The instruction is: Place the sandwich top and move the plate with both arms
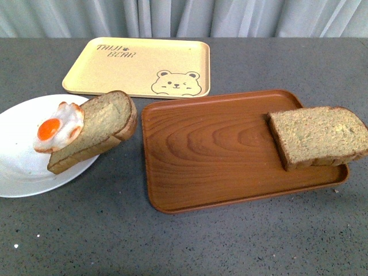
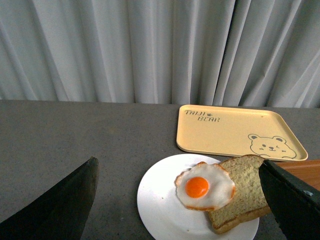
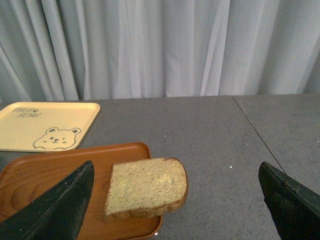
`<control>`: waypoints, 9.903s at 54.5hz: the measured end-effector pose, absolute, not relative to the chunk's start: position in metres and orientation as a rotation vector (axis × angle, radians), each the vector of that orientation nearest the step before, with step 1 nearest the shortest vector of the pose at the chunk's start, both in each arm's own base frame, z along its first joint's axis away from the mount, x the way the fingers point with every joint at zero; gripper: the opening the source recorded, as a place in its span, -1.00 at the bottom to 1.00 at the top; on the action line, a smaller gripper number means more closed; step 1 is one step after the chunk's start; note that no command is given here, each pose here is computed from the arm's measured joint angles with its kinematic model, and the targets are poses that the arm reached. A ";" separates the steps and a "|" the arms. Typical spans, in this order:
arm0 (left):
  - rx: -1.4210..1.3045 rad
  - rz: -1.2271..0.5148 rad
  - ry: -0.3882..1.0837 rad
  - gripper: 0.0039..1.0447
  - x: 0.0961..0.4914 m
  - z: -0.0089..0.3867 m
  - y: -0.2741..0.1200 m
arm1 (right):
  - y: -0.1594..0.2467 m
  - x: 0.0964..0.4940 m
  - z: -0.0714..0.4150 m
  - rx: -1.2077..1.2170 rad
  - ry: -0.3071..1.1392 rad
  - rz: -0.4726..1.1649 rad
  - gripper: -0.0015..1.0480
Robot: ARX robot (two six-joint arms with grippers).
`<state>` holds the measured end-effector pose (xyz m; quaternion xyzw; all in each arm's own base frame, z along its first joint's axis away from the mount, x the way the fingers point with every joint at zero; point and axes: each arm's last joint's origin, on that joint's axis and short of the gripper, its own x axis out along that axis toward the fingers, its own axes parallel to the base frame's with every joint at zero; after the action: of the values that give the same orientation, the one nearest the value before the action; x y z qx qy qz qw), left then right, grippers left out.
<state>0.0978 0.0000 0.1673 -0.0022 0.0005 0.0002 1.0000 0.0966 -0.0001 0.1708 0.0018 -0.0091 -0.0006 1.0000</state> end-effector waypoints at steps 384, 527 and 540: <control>-0.004 0.000 0.001 0.83 0.098 0.167 0.000 | 0.000 0.113 0.174 0.006 -0.023 0.001 -0.97; -0.974 -0.001 0.644 0.64 0.266 0.041 0.049 | 0.000 0.097 0.171 0.005 -0.018 0.003 0.82; -1.005 0.000 0.680 -0.21 0.257 0.037 0.041 | 0.000 0.097 0.171 0.005 -0.018 0.003 0.82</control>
<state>0.2567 0.0413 0.0369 -0.4722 0.3196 -0.0002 0.8215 0.0966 0.0003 0.1708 0.0024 -0.0089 0.0015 1.0000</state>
